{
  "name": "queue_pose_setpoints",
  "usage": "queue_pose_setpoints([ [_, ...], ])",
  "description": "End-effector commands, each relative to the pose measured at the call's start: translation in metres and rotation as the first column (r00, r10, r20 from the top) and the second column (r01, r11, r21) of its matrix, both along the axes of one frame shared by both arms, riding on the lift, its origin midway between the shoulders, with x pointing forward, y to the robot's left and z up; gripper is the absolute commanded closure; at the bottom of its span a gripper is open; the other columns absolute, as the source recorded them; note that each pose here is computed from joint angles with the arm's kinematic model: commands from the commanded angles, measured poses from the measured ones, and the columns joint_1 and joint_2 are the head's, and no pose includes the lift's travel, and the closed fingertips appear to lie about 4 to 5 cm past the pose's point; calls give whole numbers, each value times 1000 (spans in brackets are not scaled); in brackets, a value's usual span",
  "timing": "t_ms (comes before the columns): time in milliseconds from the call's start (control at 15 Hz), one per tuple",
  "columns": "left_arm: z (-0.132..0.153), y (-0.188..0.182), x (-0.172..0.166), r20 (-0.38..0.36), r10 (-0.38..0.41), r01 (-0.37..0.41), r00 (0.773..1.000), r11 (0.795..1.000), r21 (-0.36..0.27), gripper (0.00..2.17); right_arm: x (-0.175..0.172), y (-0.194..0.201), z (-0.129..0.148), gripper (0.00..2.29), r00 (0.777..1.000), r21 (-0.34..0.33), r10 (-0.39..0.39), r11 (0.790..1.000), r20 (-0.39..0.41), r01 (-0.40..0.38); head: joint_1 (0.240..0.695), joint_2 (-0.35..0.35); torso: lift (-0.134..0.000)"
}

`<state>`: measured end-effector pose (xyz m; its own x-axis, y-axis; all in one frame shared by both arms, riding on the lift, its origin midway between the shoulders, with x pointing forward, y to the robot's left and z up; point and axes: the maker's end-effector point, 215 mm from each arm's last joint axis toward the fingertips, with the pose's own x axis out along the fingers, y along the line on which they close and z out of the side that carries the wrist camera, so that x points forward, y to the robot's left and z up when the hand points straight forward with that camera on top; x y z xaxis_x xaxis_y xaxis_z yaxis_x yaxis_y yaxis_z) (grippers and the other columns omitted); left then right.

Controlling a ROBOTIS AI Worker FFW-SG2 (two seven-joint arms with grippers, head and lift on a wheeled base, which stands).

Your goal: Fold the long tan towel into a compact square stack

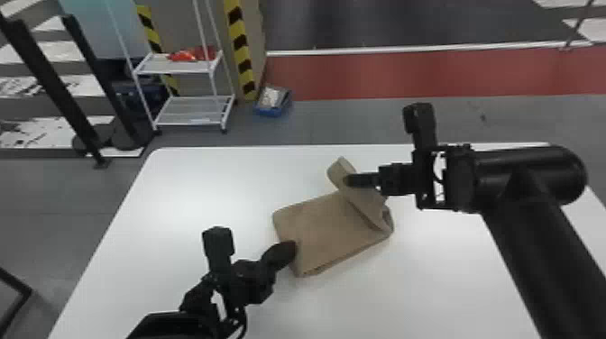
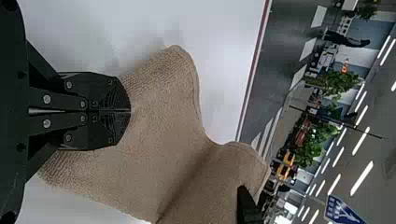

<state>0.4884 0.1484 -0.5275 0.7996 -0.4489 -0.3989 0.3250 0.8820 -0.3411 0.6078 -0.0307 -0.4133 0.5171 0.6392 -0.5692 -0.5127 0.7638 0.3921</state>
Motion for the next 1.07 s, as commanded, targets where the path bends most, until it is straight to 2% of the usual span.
queue_pose_setpoints([
  [0,-2,-4,-1,-2,-7,7,1000,1000,2,1851,-9,14,-18,1322,999,-31,33,999,2,-33,695,115,-57],
  [333,-4,-17,-2,0,-27,27,1000,1000,9,1851,-33,39,-44,1322,995,-65,99,993,-12,-100,695,137,-57],
  [667,-7,-28,-3,-1,-42,42,999,999,10,1851,-49,63,-36,1322,990,-22,139,990,-21,-140,695,150,-57],
  [1000,-10,-32,-4,-8,-48,48,999,999,10,1851,-55,66,-49,1322,988,-60,153,986,-28,-154,695,158,-57],
])
